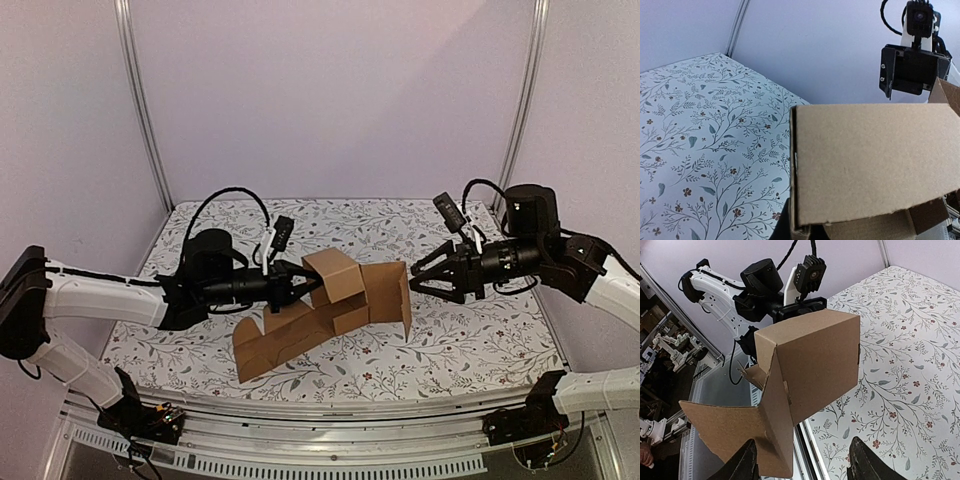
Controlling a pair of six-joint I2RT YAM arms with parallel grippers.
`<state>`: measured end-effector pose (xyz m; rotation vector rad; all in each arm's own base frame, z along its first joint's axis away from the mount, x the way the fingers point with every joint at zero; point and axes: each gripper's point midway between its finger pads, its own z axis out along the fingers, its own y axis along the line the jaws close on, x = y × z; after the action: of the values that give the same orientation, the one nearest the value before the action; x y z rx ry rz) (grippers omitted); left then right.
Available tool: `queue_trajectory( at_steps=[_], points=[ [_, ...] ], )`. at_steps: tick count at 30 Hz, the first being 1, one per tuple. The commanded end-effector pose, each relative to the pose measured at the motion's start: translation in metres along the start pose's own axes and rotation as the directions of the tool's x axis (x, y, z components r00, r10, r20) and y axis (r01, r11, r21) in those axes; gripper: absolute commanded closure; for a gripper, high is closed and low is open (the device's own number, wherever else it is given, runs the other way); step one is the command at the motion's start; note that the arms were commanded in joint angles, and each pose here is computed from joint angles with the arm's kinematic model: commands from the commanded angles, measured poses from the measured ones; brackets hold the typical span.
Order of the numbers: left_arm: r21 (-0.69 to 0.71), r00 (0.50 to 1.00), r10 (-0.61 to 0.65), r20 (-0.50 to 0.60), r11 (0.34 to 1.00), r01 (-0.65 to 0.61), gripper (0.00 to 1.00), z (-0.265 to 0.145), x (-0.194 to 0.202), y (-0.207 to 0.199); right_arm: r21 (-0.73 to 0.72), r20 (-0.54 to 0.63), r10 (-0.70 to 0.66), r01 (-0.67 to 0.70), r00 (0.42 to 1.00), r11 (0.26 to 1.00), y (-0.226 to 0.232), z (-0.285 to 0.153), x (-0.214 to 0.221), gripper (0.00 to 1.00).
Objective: Fold the paper box
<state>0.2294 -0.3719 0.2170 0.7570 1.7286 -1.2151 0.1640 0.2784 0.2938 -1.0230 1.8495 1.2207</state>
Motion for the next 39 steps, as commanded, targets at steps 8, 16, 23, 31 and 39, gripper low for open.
queue_trajectory(
  at_steps=[8, 16, 23, 31, 39],
  points=[
    [-0.015, 0.998, -0.054, 0.012, 0.998, 0.054, 1.00, 0.011, -0.003, 0.012, -0.159, -0.027, 0.041, -0.045, 0.999, 0.986, 0.016, 0.020, 0.003, 0.48],
    [-0.094, 0.998, -0.063, 0.007, 0.994, 0.064, 1.00, 0.012, -0.002, 0.025, -0.099, -0.044, 0.043, -0.047, 0.998, 0.994, 0.007, 0.035, 0.007, 0.59],
    [-0.199, 0.997, -0.078, 0.013, 0.977, 0.079, 1.00, 0.008, -0.004, 0.041, -0.027, -0.069, 0.033, -0.035, 0.997, 0.999, -0.001, 0.050, 0.008, 0.66],
    [-0.306, 0.998, -0.065, 0.012, 0.950, 0.065, 1.00, 0.002, -0.003, 0.051, 0.128, -0.087, -0.008, 0.019, 0.996, 0.992, -0.017, 0.067, 0.005, 0.66],
    [-0.368, 1.000, -0.022, -0.005, 0.930, 0.019, 1.00, 0.001, -0.002, 0.045, 0.260, -0.100, -0.033, 0.058, 0.994, 0.964, -0.032, 0.077, 0.002, 0.66]
  ],
)
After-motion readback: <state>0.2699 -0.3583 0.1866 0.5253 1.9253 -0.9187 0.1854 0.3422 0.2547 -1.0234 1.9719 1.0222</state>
